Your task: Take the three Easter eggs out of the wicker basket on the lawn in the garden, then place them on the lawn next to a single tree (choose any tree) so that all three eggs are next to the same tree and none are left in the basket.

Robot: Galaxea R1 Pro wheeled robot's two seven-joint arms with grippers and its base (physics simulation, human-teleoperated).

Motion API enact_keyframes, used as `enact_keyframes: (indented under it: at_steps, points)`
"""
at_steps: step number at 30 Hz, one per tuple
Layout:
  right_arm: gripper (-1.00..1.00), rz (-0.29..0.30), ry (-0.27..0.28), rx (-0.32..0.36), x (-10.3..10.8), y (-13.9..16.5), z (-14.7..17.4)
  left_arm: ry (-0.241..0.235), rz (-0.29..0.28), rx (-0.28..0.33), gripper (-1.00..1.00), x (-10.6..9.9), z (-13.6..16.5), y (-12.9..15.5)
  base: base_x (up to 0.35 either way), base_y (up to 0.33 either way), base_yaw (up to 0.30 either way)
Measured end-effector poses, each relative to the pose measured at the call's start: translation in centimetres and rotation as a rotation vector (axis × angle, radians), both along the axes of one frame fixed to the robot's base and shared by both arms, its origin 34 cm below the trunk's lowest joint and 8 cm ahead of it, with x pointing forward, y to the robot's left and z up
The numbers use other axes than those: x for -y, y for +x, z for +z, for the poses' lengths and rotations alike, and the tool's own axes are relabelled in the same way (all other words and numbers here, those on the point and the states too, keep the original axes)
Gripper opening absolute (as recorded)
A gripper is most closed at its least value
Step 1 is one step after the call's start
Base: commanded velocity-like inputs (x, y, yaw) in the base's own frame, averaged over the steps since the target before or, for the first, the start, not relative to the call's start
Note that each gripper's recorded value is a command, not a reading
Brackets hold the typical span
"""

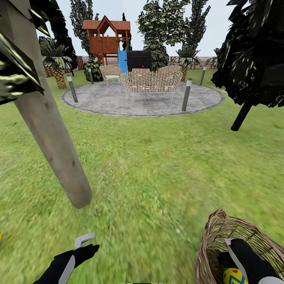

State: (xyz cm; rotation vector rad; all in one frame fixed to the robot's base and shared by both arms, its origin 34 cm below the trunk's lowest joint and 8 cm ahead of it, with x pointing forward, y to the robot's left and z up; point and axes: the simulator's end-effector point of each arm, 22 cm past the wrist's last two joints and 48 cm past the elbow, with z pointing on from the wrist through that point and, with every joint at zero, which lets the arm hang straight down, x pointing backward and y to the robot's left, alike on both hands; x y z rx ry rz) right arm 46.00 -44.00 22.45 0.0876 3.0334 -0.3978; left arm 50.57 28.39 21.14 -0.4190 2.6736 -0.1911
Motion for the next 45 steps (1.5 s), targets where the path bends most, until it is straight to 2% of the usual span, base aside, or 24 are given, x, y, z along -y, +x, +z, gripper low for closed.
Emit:
enact_keyframes:
  at_steps: [22,27,30,34,45]
  points:
    - [1.0,0.0,0.0,-0.085,0.0,-2.5,-3.4,-0.001,-0.002,-0.094,1.0,0.2,-3.9,-2.9,0.0,0.0,0.0]
    - [1.0,0.0,-0.001,-0.084,0.1,-2.5,-3.3,-0.001,-0.002,-0.093,1.0,0.2,-3.9,-2.9,0.0,0.0,0.0]
    - [1.0,-0.002,-0.009,-0.084,0.7,-2.5,-3.2,-0.001,-0.001,-0.093,1.0,0.2,-3.9,-2.9,0.0,0.0,0.0]
    - [1.0,-0.008,-0.032,-0.081,2.5,-2.5,-2.7,-0.001,-0.001,-0.093,1.0,0.2,-3.9,-2.9,0.0,0.0,0.0]
    - [1.0,-0.01,-0.042,-0.081,3.2,-2.6,-2.4,-0.002,-0.002,-0.093,1.0,0.3,-3.9,-2.9,0.0,0.0,0.0]
